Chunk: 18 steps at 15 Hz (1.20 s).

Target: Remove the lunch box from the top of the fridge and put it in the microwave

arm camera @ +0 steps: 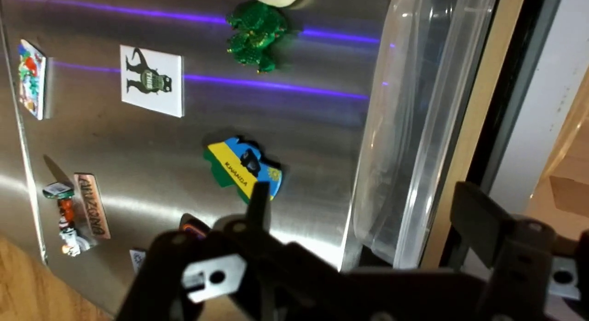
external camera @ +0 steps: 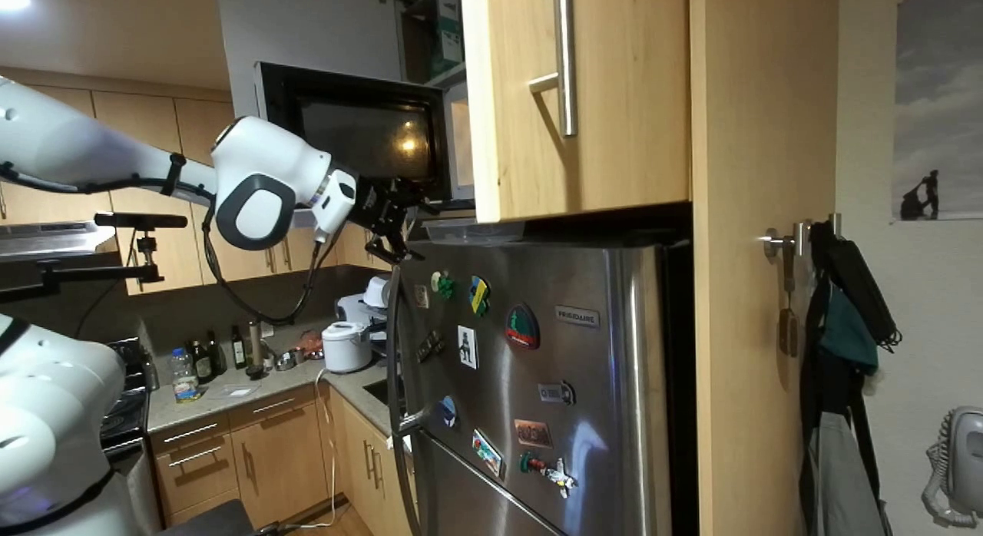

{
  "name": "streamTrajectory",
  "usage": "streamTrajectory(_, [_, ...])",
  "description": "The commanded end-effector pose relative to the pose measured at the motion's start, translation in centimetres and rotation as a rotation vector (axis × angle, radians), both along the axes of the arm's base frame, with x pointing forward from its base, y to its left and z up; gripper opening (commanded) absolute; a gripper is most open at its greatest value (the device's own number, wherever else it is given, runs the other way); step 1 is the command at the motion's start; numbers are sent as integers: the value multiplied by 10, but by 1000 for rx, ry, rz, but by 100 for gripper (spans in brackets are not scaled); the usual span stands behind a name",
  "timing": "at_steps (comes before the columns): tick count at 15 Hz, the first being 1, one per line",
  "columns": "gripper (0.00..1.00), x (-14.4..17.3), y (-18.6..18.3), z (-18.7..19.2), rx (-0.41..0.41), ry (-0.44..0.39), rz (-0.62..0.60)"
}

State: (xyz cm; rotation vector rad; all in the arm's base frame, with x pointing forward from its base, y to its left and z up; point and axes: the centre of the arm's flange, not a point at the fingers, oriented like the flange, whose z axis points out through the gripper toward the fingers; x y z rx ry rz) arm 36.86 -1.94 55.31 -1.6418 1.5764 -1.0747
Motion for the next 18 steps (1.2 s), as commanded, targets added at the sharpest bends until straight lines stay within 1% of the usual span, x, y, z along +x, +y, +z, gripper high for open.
streamTrajectory(1, [100,22,-3,18,18,-24,-11])
streamTrajectory(4, [100,29,-6,33,29,-40,-7])
streamTrajectory(6, [100,35,-7,36,38,-36,1])
streamTrajectory(12, [100,52,2,28,79,71,60])
streamTrajectory(15, [100,55,5,28,77,84,77])
streamTrajectory(16, [97,55,5,29,77,86,81])
streamTrajectory(17, [91,56,5,30,76,86,86])
streamTrajectory(18, [73,56,4,30,72,82,92])
